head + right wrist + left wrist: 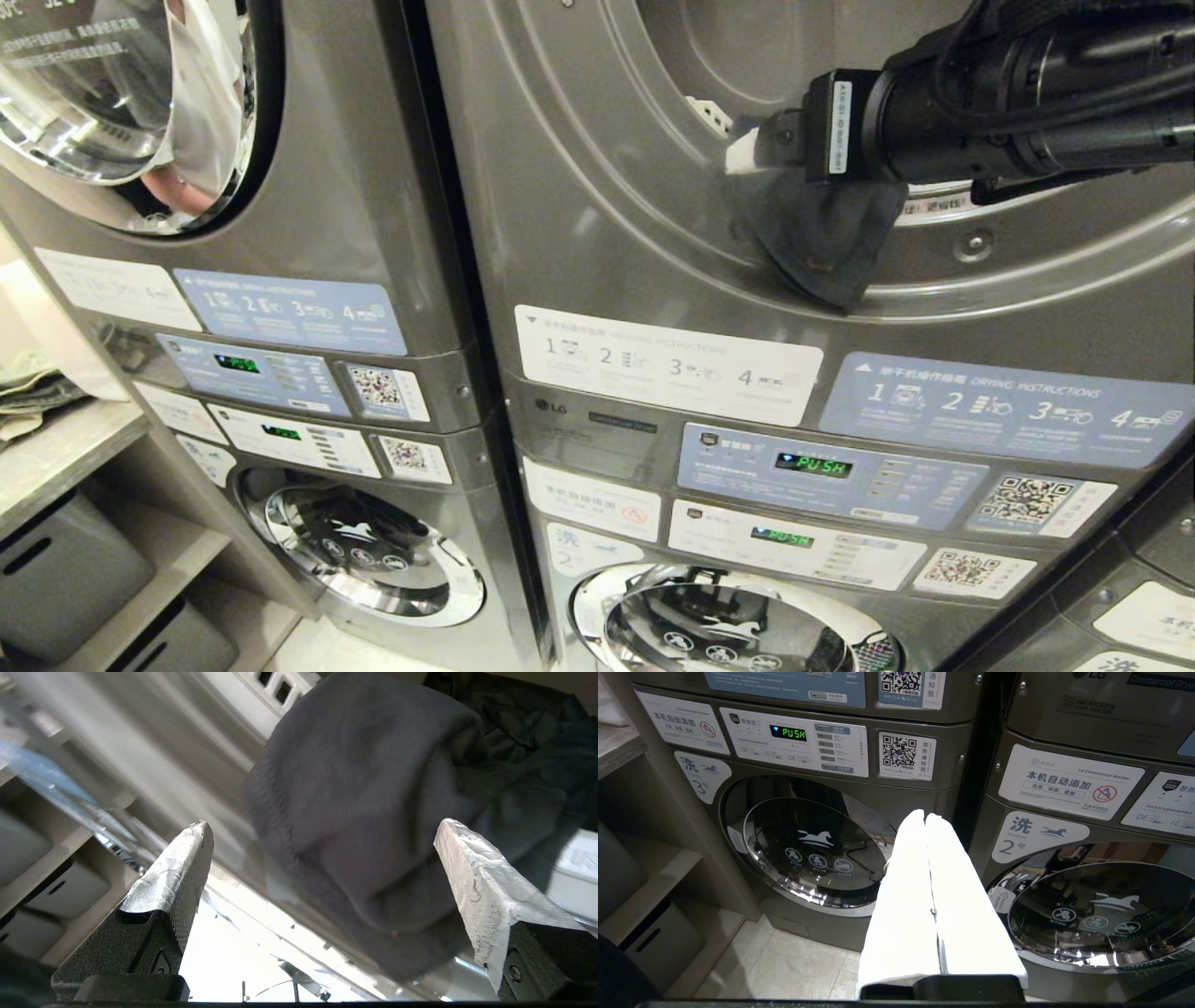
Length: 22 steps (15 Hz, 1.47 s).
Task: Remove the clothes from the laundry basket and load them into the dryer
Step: Put the clothes in the dryer
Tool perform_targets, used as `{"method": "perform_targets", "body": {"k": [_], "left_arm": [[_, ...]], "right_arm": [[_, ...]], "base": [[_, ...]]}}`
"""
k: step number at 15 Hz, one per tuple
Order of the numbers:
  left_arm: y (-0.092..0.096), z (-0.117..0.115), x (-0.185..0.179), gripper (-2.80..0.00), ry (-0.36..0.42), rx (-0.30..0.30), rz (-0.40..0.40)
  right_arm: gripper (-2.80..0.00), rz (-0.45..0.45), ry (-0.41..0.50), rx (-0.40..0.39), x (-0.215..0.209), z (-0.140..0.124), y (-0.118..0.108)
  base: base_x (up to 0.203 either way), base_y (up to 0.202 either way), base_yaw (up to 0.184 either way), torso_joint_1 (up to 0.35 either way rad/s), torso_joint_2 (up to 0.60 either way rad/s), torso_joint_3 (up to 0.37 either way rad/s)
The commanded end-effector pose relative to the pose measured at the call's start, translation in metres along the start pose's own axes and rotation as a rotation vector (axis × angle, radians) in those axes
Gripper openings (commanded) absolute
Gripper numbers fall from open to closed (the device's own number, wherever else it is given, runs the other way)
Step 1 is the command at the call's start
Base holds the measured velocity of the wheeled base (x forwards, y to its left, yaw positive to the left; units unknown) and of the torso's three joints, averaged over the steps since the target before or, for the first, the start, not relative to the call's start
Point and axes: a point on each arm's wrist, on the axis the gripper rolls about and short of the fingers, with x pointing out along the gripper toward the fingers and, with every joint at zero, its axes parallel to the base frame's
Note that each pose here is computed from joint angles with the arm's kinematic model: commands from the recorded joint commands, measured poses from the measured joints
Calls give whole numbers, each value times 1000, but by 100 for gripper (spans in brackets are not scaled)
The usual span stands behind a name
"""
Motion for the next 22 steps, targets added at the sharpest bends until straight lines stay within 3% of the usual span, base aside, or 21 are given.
{"method": "perform_targets", "body": {"k": [1, 8, 9, 19, 22], "left_arm": [[0, 0, 0, -280, -2, -1, 1], [0, 0, 0, -280, -2, -1, 1], [0, 0, 0, -280, -2, -1, 1], [0, 0, 0, -280, -2, -1, 1], [0, 0, 0, -280, -2, -1, 1]], "right_arm": [[0, -15, 24, -8, 14, -6, 4], [0, -32, 29, -13, 20, -8, 4], [-280, -32, 29, -13, 19, -8, 4], [-280, -57, 16, -5, 17, -4, -5], [-280, -156, -50, 16, 16, 6, -16]], "base": [[0, 0, 0, 0, 0, 0], [0, 0, 0, 0, 0, 0], [0, 0, 0, 0, 0, 0], [0, 0, 0, 0, 0, 0], [0, 0, 0, 0, 0, 0]]}}
